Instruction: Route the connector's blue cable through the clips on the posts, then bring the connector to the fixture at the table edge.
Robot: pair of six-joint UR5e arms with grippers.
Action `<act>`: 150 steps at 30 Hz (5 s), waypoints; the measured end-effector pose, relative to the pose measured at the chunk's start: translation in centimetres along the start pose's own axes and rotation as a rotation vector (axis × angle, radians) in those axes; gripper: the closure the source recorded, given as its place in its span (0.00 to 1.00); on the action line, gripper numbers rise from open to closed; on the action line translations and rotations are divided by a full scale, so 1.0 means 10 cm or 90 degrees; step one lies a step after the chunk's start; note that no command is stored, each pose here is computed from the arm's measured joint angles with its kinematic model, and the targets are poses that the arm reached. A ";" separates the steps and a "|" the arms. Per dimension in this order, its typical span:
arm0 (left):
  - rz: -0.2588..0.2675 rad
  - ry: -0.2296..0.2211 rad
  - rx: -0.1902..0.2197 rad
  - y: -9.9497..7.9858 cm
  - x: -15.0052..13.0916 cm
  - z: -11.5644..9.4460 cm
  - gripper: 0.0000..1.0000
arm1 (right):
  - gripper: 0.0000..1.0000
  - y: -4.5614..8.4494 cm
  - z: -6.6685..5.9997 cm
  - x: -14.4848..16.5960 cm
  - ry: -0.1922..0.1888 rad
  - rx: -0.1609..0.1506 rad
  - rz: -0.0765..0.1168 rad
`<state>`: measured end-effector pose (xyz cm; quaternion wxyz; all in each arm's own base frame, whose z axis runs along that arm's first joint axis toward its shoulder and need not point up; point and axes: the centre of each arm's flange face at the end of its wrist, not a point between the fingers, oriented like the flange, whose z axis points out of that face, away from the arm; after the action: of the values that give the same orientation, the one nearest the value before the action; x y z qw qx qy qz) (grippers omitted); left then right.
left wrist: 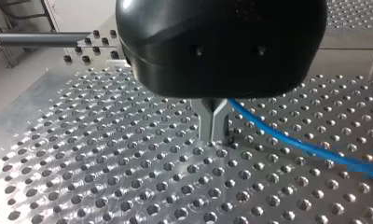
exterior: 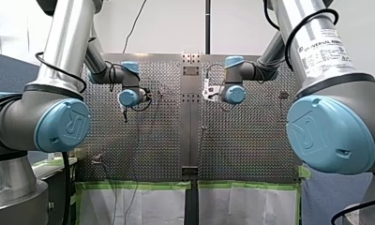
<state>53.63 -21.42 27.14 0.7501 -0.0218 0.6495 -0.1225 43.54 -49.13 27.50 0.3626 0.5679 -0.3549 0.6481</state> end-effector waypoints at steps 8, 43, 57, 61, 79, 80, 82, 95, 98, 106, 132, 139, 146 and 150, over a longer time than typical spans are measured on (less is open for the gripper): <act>-0.001 0.001 0.003 0.00 -0.01 0.01 0.98 | 1.00 0.09 0.04 0.00 -0.001 -0.005 -0.001; 0.012 0.018 -0.049 0.07 0.02 -0.05 0.00 | 1.00 0.06 0.02 -0.04 -0.014 0.013 -0.002; -0.048 0.070 -0.015 -0.02 0.17 -0.20 0.00 | 1.00 0.04 0.01 -0.05 -0.018 0.016 -0.001; -0.062 0.074 -0.010 -0.02 0.19 -0.22 0.00 | 1.00 0.04 0.01 -0.05 -0.019 0.016 -0.001; -0.123 0.077 0.028 -0.07 0.14 -0.36 0.00 | 1.00 0.04 0.00 -0.05 -0.022 0.016 -0.003; -0.126 0.077 0.027 -0.06 0.15 -0.38 0.00 | 1.00 0.04 0.00 -0.05 -0.022 0.016 -0.003; -0.129 0.080 0.027 -0.07 0.17 -0.42 0.00 | 1.00 0.04 0.00 -0.05 -0.022 0.016 -0.003; -0.130 0.072 0.027 -0.10 0.05 -0.59 0.00 | 1.00 0.03 0.00 -0.06 -0.025 0.017 -0.003; -0.130 0.066 0.027 -0.11 -0.02 -0.61 0.00 | 1.00 0.03 -0.01 -0.06 -0.026 0.017 -0.004; -0.129 0.064 0.030 -0.14 -0.06 -0.63 0.00 | 1.00 0.01 -0.01 -0.06 -0.027 0.019 -0.003; -0.129 0.054 0.063 -0.23 -0.11 -0.62 0.00 | 1.00 -0.02 -0.02 -0.07 -0.030 0.022 -0.003; -0.131 0.039 0.096 -0.33 -0.22 -0.64 0.00 | 1.00 -0.02 -0.02 -0.07 -0.030 0.022 -0.003; -0.134 0.040 0.113 -0.40 -0.22 -0.65 0.00 | 1.00 -0.03 -0.03 -0.07 -0.032 0.022 -0.003; -0.135 0.043 0.128 -0.45 -0.22 -0.67 0.00 | 1.00 -0.03 -0.03 -0.07 -0.032 0.023 -0.003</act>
<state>46.13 -24.50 29.11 0.7092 -0.0108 0.6527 -0.2661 43.74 -48.78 26.81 0.3449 0.5913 -0.3509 0.6390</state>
